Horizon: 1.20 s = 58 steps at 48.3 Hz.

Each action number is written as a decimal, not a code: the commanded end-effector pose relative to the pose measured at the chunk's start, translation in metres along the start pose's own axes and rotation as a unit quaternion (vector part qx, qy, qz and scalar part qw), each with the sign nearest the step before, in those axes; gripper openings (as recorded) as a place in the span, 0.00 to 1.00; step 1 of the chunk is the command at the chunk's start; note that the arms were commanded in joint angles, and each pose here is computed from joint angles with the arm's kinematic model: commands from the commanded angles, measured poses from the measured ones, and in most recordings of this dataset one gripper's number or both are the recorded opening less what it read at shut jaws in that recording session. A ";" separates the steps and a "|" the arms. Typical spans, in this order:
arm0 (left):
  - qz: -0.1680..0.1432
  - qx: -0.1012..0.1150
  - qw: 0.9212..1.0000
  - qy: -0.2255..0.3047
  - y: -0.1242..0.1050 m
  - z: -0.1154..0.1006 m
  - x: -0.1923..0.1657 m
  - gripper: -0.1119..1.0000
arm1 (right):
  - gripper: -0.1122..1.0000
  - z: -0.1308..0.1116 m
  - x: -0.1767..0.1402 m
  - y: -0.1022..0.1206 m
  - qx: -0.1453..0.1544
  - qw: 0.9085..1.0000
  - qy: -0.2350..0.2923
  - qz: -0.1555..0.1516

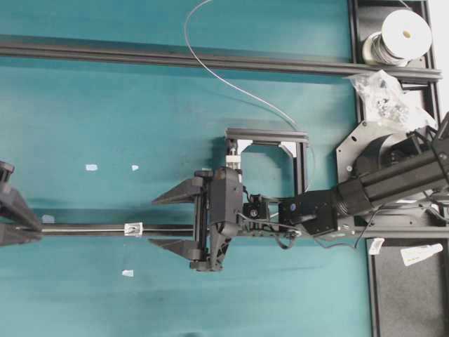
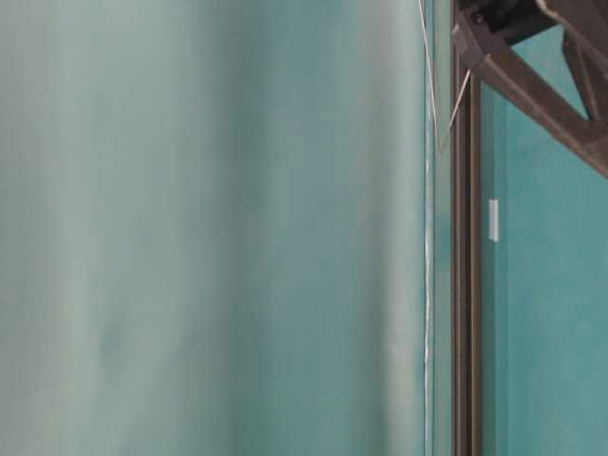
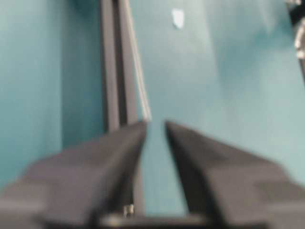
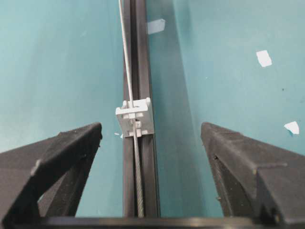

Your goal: Insert the wire through the hole in the metal fitting.

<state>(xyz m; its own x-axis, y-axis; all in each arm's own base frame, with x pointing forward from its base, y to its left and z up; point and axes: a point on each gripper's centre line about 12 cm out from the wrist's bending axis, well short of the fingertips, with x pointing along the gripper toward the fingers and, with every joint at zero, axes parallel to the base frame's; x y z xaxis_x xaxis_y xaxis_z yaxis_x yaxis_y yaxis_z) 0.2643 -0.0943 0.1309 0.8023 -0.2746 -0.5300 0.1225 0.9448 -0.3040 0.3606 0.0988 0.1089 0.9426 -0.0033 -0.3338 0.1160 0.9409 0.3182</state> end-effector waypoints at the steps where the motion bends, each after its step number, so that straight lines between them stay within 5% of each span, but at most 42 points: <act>1: -0.004 0.000 1.000 -0.013 -0.002 0.006 0.000 0.17 | 0.95 0.013 -0.001 0.007 0.007 1.000 -0.018 0.010; 12: -0.003 0.000 1.000 -0.011 -0.001 0.004 -0.001 0.67 | 0.95 0.013 -0.001 0.007 0.006 1.000 -0.016 0.011; 58: 0.031 -0.013 0.999 -0.042 0.024 0.019 -0.002 0.66 | 0.95 0.032 -0.026 0.005 -0.022 0.999 -0.040 0.018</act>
<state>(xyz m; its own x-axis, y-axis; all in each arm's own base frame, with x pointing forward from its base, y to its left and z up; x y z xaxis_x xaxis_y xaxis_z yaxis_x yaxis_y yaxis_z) 0.2717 -0.0673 0.1311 0.8318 -0.1953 -0.5196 0.0428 0.9559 -0.2907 0.3467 0.0937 0.1342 0.9569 0.0064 -0.2904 0.0778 0.9576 0.2775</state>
